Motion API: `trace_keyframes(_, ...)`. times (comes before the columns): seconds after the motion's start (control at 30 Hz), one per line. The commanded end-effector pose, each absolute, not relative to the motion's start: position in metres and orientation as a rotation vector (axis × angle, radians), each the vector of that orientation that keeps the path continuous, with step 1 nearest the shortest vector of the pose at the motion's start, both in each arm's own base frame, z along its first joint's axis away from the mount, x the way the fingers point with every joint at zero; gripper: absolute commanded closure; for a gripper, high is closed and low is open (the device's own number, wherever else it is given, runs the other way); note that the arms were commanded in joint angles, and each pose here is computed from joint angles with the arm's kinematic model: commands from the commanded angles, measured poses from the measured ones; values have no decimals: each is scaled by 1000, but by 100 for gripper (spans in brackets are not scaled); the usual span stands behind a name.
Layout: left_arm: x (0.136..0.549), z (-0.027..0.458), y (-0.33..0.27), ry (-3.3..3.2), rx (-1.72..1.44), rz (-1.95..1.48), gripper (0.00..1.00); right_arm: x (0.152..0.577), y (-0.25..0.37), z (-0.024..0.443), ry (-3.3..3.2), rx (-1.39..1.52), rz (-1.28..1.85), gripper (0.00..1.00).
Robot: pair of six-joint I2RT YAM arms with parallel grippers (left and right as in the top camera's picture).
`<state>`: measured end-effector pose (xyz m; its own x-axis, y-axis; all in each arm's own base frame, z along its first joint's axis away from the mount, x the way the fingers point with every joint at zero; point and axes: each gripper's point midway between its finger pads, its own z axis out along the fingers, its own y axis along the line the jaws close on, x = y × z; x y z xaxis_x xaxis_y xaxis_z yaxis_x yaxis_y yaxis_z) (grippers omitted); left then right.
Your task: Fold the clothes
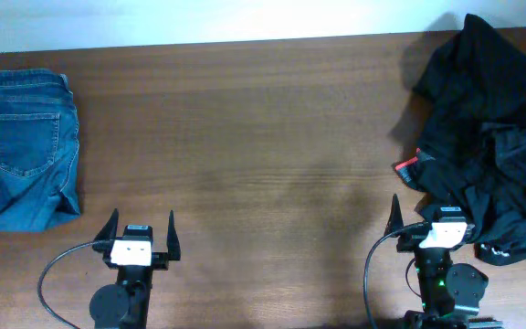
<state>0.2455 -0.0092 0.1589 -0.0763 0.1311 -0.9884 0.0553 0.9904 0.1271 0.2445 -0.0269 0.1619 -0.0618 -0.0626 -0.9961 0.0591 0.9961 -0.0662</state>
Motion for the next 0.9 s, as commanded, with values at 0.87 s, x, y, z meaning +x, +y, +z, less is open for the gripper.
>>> trace_keyframes(0.87,246,157,-6,1647,122,70,1,244,-26,160,1631,-6,-88,1)
